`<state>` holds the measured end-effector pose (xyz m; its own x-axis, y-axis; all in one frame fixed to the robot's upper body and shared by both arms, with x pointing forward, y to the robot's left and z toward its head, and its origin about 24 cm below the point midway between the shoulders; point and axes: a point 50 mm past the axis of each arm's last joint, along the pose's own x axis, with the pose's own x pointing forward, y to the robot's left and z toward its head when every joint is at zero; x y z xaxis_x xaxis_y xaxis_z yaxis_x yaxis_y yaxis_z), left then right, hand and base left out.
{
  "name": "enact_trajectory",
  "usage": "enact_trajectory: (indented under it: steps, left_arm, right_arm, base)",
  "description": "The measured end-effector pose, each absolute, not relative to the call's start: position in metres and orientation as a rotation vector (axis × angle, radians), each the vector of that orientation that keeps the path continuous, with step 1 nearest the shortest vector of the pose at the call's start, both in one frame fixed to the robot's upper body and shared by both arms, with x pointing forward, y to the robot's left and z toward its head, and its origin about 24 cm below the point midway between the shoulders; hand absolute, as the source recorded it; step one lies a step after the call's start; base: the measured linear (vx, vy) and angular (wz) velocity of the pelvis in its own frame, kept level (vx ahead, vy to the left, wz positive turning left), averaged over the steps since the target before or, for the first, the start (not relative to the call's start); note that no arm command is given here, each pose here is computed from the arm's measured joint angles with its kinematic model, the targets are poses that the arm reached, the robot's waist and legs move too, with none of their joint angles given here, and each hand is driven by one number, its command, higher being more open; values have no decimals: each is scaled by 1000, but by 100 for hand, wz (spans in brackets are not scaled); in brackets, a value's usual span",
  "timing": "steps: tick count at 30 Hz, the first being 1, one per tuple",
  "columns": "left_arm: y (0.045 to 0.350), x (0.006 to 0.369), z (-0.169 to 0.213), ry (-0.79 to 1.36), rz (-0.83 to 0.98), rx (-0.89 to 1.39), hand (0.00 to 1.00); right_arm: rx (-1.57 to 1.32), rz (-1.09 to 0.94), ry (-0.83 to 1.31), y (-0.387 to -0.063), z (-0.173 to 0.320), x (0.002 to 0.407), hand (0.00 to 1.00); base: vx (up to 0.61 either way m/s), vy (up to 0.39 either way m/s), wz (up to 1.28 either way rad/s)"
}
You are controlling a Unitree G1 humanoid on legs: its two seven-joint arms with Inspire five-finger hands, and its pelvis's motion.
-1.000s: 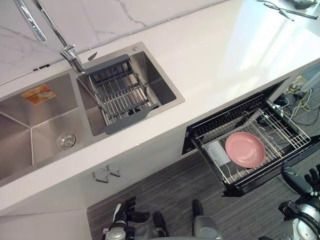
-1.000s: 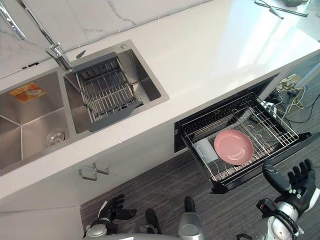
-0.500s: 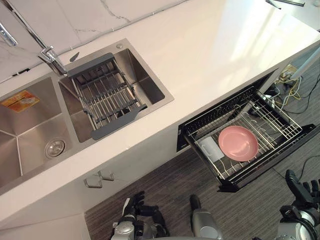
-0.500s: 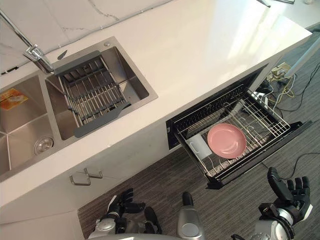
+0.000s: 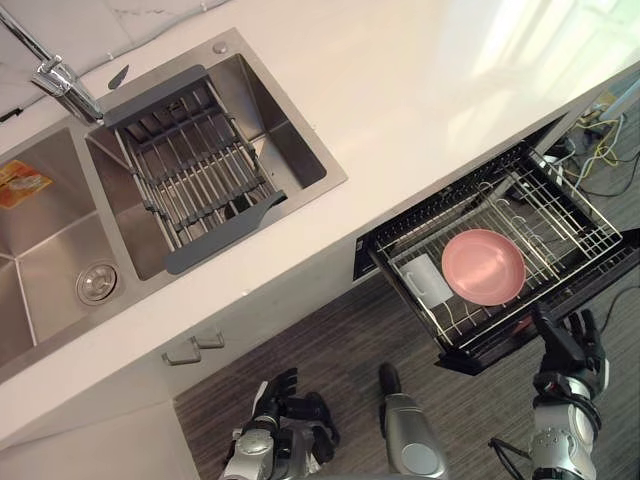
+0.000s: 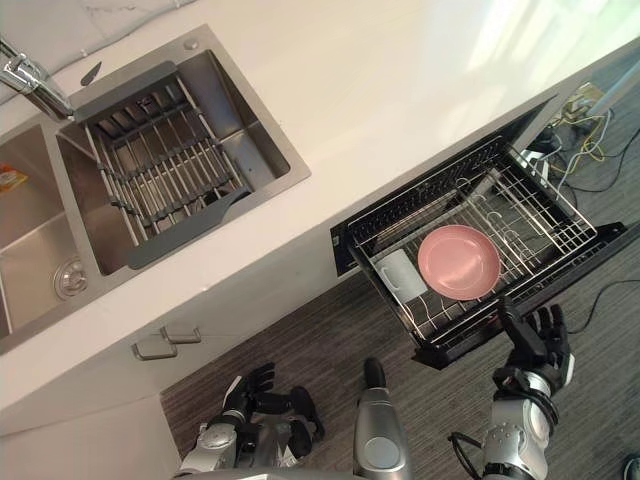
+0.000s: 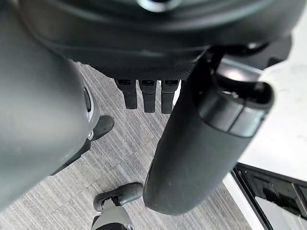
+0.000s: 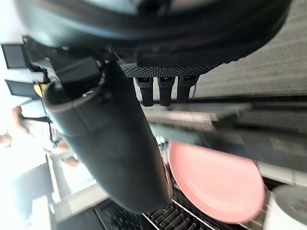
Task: Walk over to the sink, pick up the cup, carry it to the dishwasher, place the cup inside the dishwasher, then close the dishwasher door
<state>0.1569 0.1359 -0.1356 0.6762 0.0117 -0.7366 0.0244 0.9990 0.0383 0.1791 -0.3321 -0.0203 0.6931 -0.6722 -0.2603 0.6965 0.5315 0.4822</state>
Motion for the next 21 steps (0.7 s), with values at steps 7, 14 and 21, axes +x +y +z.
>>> enact_trajectory:
  steps: [7,14,21]
  left_arm:
    - [146,154,-137,839,2,73,90]
    - [150,152,-138,844,-15,106,90]
    - [156,145,-142,871,-10,121,90]
  right_arm:
    - [547,-792,68,-335,-19,182,90]
    - [490,-743,67,-338,-9,193,90]
    - [474,-686,31,-334,6,215,90]
  base:
    - [-41,21,25]
    - [-66,12,26]
    - [-61,13,29]
